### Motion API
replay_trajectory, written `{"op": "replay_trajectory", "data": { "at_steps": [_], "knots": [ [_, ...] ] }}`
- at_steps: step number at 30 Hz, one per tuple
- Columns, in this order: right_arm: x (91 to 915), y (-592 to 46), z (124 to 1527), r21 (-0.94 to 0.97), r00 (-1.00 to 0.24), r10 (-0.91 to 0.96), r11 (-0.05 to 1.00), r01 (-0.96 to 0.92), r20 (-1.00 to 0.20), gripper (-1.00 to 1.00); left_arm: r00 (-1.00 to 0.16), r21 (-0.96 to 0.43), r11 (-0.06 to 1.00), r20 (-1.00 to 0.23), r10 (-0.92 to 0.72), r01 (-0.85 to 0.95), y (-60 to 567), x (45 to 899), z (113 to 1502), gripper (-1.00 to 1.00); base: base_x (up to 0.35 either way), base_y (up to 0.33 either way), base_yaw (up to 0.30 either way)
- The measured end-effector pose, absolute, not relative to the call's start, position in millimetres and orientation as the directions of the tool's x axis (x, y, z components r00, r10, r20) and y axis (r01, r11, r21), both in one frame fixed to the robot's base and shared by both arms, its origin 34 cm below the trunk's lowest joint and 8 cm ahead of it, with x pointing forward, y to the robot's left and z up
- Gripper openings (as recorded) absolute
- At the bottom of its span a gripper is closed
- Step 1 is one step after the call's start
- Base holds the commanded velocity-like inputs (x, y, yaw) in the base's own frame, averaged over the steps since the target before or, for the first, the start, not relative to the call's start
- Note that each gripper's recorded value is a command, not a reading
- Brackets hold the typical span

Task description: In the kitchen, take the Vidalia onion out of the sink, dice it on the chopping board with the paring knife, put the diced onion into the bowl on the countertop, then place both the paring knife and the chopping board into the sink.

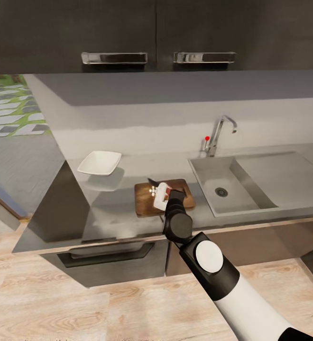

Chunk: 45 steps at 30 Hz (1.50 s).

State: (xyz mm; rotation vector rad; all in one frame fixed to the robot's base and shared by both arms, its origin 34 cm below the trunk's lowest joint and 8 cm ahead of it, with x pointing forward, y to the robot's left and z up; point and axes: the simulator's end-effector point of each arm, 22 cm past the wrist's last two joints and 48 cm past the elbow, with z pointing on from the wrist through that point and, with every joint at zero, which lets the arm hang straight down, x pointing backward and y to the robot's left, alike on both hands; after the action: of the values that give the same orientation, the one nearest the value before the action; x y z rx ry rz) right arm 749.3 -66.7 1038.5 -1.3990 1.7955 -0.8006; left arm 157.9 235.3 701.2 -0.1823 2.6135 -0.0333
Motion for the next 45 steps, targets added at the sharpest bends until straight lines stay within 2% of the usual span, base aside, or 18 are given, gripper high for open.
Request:
{"op": "replay_trajectory", "data": {
  "at_steps": [11,21,45],
  "knots": [
    [750.1,-69.2,1029.0,-0.81,-0.164,-0.974,0.219,-0.543,-0.154,-1.0,-0.865,-0.059,0.991,-0.483,-0.136,-0.123,234.0,153.6,700.5,1.0,0.001,-0.119,0.111],
    [750.7,-68.8,1033.4,-0.813,-0.165,-0.973,0.227,-0.536,-0.162,-1.0,-0.863,-0.059,0.991,-0.487,-0.135,-0.122,234.3,155.1,700.8,1.0,0.0,-0.096,-0.113],
    [751.7,-71.7,1026.6,-0.807,-0.176,-0.971,0.234,-0.543,-0.163,-1.0,-0.867,-0.056,0.991,-0.479,-0.134,-0.123,235.1,152.2,700.3,1.0,0.0,0.0,-0.003]
  ]
}}
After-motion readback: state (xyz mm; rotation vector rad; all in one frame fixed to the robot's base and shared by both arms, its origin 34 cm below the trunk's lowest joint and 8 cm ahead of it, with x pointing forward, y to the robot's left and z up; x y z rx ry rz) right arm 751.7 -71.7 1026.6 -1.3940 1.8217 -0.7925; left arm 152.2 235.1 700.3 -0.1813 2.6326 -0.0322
